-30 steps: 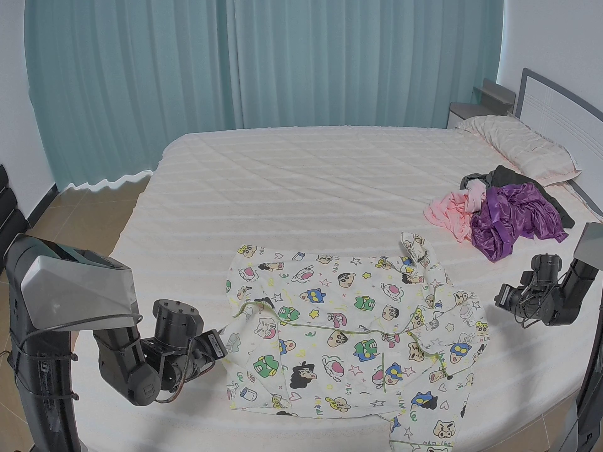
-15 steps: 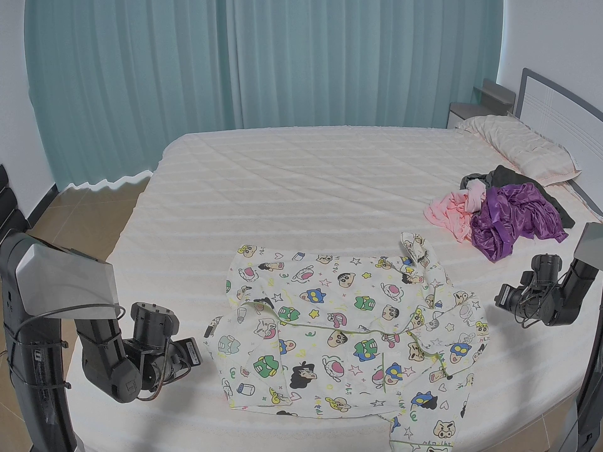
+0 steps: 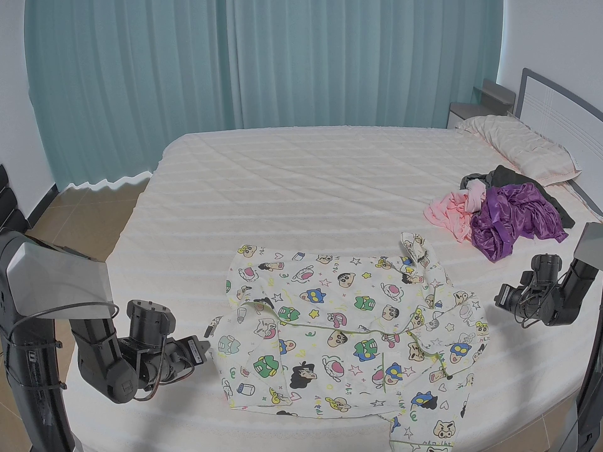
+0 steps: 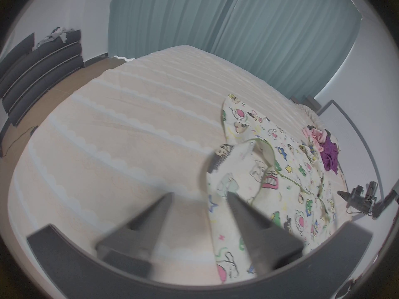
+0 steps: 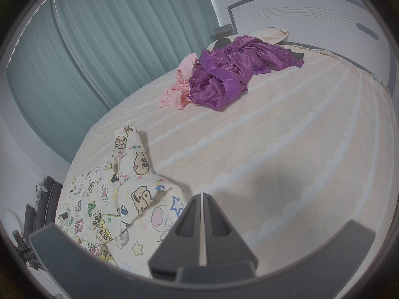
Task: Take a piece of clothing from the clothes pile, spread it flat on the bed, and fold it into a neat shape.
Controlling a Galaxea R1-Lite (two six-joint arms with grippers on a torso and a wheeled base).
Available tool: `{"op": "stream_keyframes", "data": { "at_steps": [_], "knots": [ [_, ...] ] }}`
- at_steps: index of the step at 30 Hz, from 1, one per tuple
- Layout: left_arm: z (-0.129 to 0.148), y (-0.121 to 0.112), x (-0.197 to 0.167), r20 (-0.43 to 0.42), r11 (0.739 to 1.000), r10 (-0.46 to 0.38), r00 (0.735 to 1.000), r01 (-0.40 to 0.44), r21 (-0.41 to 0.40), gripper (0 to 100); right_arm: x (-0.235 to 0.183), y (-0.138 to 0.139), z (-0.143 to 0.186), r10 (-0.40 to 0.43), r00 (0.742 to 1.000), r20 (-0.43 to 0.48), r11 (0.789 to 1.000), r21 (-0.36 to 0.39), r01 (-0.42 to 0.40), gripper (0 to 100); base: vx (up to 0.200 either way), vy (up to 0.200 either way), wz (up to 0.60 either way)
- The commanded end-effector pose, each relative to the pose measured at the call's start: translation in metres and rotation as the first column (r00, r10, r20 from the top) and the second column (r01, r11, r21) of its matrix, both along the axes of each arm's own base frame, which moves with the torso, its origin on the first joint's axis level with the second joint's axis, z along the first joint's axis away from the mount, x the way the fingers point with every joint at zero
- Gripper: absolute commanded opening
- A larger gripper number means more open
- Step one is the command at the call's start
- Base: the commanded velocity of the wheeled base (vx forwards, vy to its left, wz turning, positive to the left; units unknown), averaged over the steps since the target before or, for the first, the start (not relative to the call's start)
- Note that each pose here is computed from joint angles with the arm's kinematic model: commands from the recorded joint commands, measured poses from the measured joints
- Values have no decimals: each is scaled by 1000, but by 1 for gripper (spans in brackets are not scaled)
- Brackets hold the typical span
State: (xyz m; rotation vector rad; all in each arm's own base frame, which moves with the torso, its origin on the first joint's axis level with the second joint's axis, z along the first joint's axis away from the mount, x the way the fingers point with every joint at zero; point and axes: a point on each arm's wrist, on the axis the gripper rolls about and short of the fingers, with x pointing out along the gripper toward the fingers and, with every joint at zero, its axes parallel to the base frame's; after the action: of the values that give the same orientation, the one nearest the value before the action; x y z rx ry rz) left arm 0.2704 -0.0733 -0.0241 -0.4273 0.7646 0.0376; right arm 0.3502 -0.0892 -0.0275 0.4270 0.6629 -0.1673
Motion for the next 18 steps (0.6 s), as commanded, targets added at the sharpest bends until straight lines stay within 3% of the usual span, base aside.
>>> {"op": "stream_keyframes", "data": {
  "at_steps": [1, 7, 10, 15, 18],
  "knots": [
    [8, -24, -7, 18, 996, -72, 997, 73, -52, 100, 0, 0, 0, 0, 1000, 1, 1000, 1, 0, 0, 0, 0, 0],
    [6, -58, -10, 24, 984, -163, 986, 164, -75, 100, 0, 0, 0, 0, 1000, 1, 1000, 1, 0, 0, 0, 0, 0],
    [-1, -72, -6, -20, 983, -181, 983, 180, -47, 100, 0, 0, 0, 0, 1000, 1, 1000, 1, 0, 0, 0, 0, 0],
    [-1, -88, 11, -111, 988, -143, 983, 149, 46, 100, -2, 2, -2, 4, 1000, -8, 1000, 2, -4, 0, 0, 0, 0],
    [3, -97, 15, -136, 991, -115, 984, 123, 58, 100, -2, 2, -2, 5, 1000, -8, 1000, 2, -5, 0, 0, 0, 0]
  ]
}}
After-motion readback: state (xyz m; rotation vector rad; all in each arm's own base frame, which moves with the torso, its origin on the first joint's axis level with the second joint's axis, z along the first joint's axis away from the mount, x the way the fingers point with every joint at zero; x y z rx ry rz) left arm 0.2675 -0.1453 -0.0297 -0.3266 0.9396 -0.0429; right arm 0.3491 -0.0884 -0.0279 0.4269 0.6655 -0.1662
